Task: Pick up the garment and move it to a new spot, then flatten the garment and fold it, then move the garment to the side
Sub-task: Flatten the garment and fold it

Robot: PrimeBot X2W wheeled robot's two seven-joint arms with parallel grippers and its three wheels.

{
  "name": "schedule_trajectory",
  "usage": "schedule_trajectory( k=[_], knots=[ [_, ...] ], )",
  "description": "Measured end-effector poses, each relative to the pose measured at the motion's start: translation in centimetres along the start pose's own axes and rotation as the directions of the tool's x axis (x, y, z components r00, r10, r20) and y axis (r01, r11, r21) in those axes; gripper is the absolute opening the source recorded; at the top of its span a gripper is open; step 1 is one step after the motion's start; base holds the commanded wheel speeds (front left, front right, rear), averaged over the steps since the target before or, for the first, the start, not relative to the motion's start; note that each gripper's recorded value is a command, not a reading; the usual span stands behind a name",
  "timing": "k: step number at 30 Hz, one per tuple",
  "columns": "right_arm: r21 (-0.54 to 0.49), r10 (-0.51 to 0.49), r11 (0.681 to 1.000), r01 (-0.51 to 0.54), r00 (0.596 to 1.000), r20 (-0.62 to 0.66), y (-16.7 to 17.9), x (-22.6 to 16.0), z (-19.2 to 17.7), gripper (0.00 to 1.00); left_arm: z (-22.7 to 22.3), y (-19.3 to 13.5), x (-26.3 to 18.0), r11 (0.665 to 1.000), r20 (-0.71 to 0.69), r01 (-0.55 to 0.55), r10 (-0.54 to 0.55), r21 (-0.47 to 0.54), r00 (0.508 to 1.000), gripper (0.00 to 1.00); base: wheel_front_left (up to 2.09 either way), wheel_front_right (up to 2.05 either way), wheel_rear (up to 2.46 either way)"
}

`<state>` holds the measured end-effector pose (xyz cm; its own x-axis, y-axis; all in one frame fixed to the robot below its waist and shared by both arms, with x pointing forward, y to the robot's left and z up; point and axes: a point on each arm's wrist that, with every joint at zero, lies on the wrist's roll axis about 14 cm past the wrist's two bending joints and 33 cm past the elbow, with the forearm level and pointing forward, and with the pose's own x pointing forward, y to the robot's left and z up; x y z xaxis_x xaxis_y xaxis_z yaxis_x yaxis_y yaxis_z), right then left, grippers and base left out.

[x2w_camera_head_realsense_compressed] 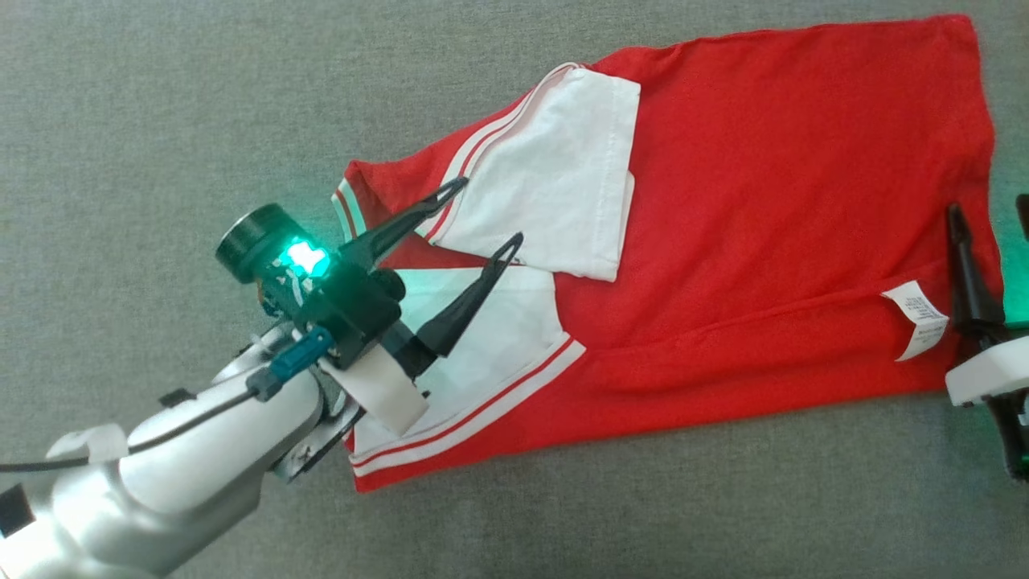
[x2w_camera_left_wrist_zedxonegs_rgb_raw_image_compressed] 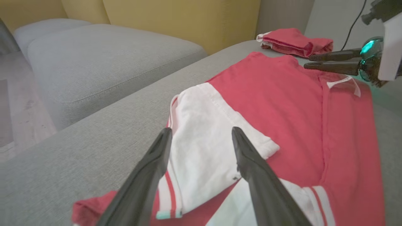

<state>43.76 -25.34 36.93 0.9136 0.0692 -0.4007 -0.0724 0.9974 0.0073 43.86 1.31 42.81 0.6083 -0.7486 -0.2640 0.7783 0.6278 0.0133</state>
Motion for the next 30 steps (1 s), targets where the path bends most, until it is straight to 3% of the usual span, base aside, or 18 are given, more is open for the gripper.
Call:
schedule_trajectory(
  k=[3,10,15,26,27,30],
  knots=[
    [0.003,0.004,1.0,-0.004,1.0,0.001,0.2,0.0,0.0,1.0,-0.2,-0.1,0.0,1.0,-0.012,0.009,-0.009,0.018,1.0,1.0,0.0,0.0,0.0],
    [0.005,0.005,1.0,-0.005,1.0,-0.003,0.3,-0.4,-0.1,1.0,-0.6,-3.0,1.6,0.984,-0.057,0.144,-0.138,0.109,0.989,1.0,0.0,0.0,0.0],
    [0.008,-0.011,1.0,0.011,1.0,-0.015,-0.2,-0.9,-0.6,1.0,-1.2,-5.2,3.1,0.971,-0.086,0.216,-0.208,0.101,0.974,1.0,0.0,0.0,0.0],
    [0.017,-0.04,0.999,0.04,0.999,-0.03,-1.1,-1.5,-1.4,1.0,-4.3,-5.8,4.4,0.956,-0.186,0.267,-0.242,0.122,0.952,1.0,0.0,0.0,0.0],
    [0.017,-0.041,0.999,0.042,0.999,-0.032,-1.2,-1.5,-1.5,1.0,-4.4,-5.8,4.5,0.956,-0.187,0.266,-0.241,0.123,0.952,0.98,0.0,0.0,0.0],
    [0.02,-0.044,0.999,0.045,0.998,-0.035,-1.3,-1.5,-1.6,1.0,-4.4,-5.7,4.7,0.956,-0.187,0.265,-0.239,0.124,0.953,0.43,0.0,0.0,0.0]
  ],
)
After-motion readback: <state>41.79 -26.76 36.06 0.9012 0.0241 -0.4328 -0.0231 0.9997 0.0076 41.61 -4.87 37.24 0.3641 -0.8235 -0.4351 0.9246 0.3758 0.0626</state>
